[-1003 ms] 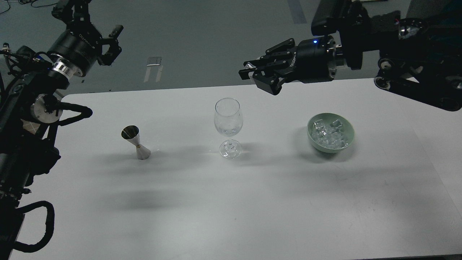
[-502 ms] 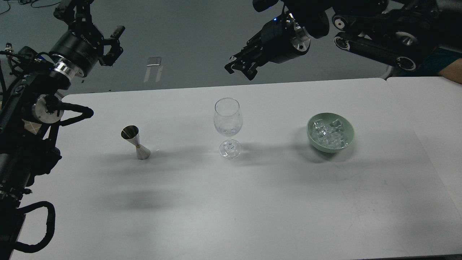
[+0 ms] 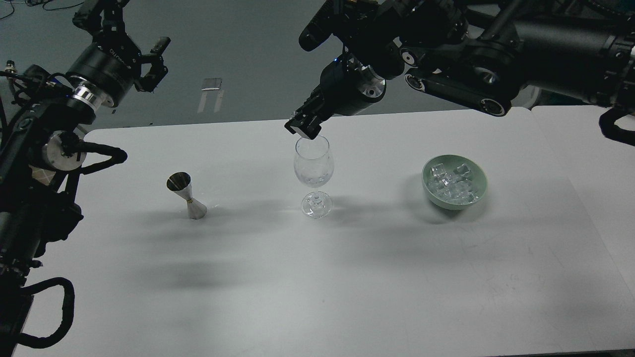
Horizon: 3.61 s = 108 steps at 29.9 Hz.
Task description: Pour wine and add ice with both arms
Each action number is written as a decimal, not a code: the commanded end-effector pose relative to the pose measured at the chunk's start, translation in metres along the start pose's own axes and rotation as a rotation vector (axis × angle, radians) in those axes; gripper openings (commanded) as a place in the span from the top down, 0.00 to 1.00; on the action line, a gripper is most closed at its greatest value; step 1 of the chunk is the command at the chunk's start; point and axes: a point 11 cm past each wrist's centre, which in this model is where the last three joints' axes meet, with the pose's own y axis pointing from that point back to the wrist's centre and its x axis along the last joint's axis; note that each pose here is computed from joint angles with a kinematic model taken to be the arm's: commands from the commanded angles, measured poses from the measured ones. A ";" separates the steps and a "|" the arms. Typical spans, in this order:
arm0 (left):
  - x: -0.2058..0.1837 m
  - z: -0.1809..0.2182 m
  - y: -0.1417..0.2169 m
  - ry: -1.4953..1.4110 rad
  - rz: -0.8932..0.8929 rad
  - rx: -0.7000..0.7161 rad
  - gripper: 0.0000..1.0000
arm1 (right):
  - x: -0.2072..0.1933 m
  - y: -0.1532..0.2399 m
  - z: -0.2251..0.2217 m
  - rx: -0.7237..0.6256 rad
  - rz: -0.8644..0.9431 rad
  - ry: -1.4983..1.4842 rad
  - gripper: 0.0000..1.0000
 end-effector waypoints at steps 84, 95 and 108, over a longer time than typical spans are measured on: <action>-0.011 0.008 -0.012 0.133 -0.018 -0.032 0.02 | 0.041 0.102 0.131 -0.111 0.837 -0.620 0.00; -0.027 -0.008 -0.026 0.216 -0.031 -0.019 0.02 | -0.005 0.092 0.161 0.022 1.266 -1.113 0.00; -0.054 -0.039 -0.034 0.318 -0.020 -0.005 0.02 | -0.064 0.081 0.181 0.214 1.634 -1.641 0.02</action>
